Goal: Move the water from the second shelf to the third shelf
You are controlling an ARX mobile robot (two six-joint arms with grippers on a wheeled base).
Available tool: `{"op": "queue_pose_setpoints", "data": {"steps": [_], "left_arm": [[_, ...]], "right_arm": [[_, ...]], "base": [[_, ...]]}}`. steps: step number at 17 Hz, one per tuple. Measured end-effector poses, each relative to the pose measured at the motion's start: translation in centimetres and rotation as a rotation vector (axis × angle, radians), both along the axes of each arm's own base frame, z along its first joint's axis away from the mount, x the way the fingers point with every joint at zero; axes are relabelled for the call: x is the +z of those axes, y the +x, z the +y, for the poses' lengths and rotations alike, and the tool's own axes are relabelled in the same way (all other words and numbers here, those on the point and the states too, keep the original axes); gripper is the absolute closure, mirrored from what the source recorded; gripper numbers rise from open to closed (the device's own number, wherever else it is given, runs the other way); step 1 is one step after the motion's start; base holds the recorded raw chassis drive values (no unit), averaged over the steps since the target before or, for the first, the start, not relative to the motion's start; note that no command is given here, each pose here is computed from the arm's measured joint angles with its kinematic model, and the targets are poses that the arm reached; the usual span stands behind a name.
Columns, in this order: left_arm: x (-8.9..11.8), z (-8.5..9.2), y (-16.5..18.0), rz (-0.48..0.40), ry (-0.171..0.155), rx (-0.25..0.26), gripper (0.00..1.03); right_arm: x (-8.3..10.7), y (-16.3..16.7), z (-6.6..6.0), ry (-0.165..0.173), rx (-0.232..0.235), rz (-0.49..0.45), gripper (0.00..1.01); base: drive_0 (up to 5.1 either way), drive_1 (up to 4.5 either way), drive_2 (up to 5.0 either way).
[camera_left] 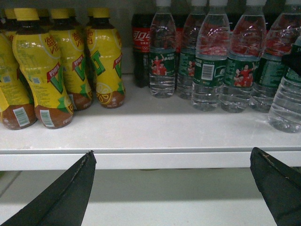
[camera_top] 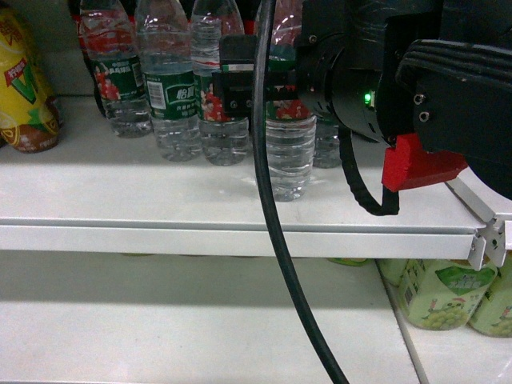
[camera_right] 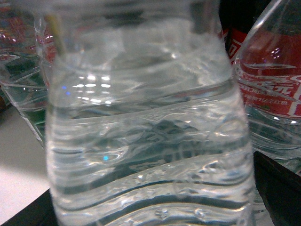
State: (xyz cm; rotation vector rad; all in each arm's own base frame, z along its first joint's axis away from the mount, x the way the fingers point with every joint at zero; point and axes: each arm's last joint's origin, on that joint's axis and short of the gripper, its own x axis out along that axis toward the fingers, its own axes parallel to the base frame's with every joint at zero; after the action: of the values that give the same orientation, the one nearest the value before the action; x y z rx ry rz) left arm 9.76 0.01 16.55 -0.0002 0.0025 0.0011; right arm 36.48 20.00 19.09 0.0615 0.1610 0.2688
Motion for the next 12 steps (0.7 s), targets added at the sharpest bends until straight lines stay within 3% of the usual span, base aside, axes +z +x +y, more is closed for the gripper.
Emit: {"op": "queue_pose_setpoints", "data": {"steps": [7,12], "left_arm": [[0.00,0.00,0.00,0.000,0.000,0.000,0.05],[0.00,0.00,0.00,0.000,0.000,0.000,0.05]], "right_arm": [[0.56,0.72,0.63,0.019,-0.020,0.001,0.05],[0.58,0.70,0.72,0.027,-0.019,0.005,0.51]], "base": [[0.0,0.00,0.0],[0.0,0.00,0.0]]}}
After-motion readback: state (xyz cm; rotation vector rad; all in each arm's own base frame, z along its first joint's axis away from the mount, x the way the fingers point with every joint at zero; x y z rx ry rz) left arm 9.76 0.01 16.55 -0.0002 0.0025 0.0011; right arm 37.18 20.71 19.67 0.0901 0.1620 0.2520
